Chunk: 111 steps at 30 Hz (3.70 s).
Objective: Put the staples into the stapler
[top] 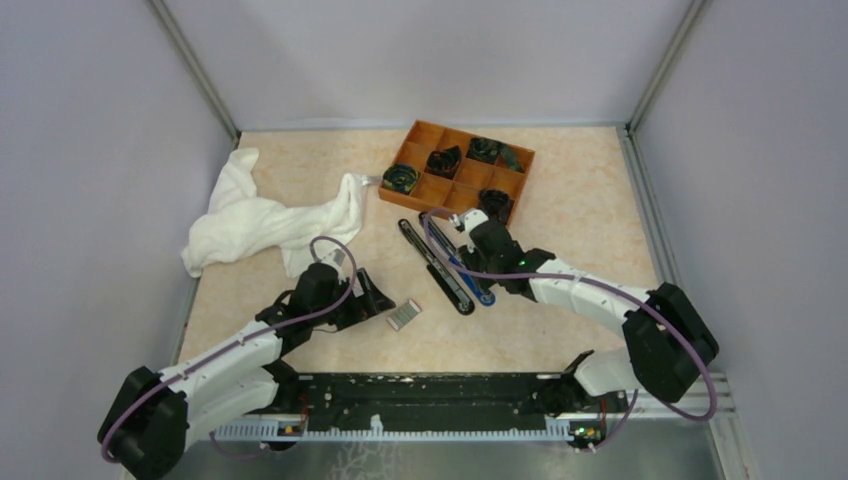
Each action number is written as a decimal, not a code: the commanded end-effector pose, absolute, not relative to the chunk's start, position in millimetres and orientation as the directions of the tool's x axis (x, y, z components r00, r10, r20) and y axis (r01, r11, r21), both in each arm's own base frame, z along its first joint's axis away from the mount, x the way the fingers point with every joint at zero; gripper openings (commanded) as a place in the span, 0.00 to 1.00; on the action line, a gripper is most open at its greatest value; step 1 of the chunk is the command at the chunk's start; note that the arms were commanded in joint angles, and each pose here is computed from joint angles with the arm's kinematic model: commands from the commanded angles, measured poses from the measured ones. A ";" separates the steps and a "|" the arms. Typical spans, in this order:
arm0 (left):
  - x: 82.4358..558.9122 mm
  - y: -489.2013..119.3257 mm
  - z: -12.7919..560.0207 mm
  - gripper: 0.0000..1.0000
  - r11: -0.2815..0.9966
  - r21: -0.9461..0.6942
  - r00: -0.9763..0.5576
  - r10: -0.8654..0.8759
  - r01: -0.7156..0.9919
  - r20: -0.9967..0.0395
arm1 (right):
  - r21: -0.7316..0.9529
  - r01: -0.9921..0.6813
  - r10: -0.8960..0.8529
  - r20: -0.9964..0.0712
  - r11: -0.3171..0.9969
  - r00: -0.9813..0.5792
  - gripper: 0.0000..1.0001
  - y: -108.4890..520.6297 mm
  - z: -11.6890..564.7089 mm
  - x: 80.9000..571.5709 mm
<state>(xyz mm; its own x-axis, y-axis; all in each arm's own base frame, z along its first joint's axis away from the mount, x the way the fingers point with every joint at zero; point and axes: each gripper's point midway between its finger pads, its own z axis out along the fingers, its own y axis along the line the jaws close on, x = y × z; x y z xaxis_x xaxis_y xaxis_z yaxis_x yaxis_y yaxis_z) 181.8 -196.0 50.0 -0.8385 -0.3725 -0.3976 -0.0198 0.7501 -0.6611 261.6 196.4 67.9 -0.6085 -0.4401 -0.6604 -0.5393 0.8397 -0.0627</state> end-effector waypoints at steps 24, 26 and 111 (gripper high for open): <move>184.6 -203.6 57.2 0.99 0.730 -0.683 -0.842 -0.363 0.009 -0.399 | -0.106 -0.404 -0.360 -0.689 0.909 -0.629 0.43 202.6 66.8 305.5; 184.5 -203.8 57.0 0.99 0.730 -0.684 -0.842 -0.363 0.009 -0.399 | -0.114 -0.398 -0.364 -0.679 0.910 -0.637 0.43 199.9 63.9 304.3; 180.9 -198.2 47.9 0.95 0.724 -0.687 -0.838 -0.413 -0.064 -0.357 | 0.055 -0.735 -0.556 -0.617 0.675 -0.557 0.11 371.9 33.1 202.4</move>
